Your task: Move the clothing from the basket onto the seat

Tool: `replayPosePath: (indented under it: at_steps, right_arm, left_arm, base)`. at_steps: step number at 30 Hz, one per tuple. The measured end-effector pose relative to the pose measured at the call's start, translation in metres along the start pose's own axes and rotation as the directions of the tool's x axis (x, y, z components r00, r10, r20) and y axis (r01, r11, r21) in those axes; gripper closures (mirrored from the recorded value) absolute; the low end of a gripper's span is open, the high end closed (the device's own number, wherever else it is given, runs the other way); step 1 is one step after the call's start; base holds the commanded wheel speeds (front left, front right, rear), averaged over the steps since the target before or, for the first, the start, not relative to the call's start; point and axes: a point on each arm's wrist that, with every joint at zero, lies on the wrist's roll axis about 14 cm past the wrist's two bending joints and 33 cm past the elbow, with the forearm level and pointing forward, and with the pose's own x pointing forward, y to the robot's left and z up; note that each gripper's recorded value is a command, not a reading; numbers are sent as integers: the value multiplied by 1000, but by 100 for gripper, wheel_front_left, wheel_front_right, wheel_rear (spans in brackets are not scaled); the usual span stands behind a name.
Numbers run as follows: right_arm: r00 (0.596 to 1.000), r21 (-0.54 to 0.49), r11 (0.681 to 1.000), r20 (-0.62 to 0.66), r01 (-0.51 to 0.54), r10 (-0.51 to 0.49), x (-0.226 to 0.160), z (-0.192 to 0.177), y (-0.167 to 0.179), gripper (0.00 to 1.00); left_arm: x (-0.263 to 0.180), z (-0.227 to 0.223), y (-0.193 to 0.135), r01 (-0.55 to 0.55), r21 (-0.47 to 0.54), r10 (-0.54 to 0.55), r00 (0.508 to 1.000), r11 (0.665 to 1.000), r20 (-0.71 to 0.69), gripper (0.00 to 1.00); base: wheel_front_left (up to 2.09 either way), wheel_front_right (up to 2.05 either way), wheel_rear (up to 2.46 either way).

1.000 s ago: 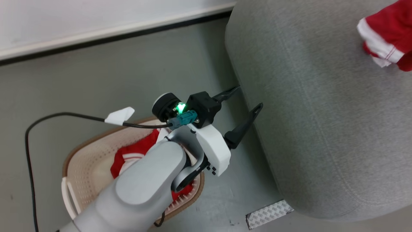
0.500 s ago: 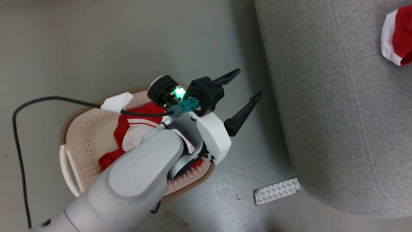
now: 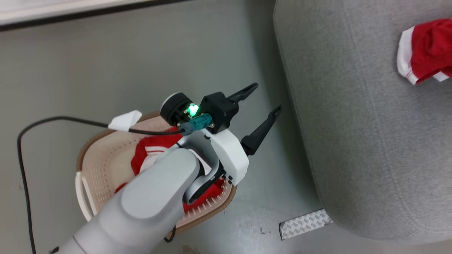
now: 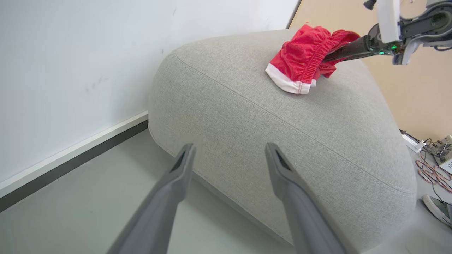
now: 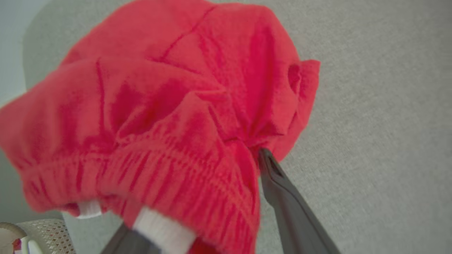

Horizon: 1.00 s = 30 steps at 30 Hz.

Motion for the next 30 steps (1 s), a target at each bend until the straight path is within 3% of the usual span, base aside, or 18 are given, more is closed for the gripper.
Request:
replayPosePath:
  at_steps: [5, 12, 17, 22, 26, 28, 30]
  right_arm:
    - [993, -40, 999, -117, -11, 6, -27, -11, -3, 0]
    - [995, -104, 994, -92, -38, 29, -79, -1, -15, 0]
    - [994, -153, 984, 41, -93, 100, -121, 24, -10, 0]
    - [951, -221, 963, 230, -155, 206, -165, 47, 2, 0]
    - [869, -264, 940, 386, -216, 308, -194, 61, 23, 0]
    - [802, -313, 916, 463, -250, 377, -211, 69, 42, 0]
    - [706, -350, 896, 560, -272, 433, -231, 82, 58, 0]
  left_arm:
    - [-6, 15, -13, -8, 6, 8, 1000, 1000, 13, 0]
    - [-21, 37, -39, -18, 4, 18, 999, 1000, 43, 0]
    - [-36, 51, -53, -51, 10, 50, 996, 999, 68, 0]
    - [-55, 68, -61, -107, 21, 104, 989, 994, 106, 0]
    - [-74, 81, -61, -166, 37, 160, 978, 985, 136, 0]
    - [-87, 85, -55, -209, 35, 202, 969, 977, 146, 0]
    - [-99, 89, -50, -250, 41, 240, 957, 967, 162, 0]
  base:
    - [0, 0, 0]
    - [0, 0, 0]
    - [0, 0, 0]
    - [0, 0, 0]
    - [0, 0, 0]
    - [0, 0, 0]
    - [0, 0, 0]
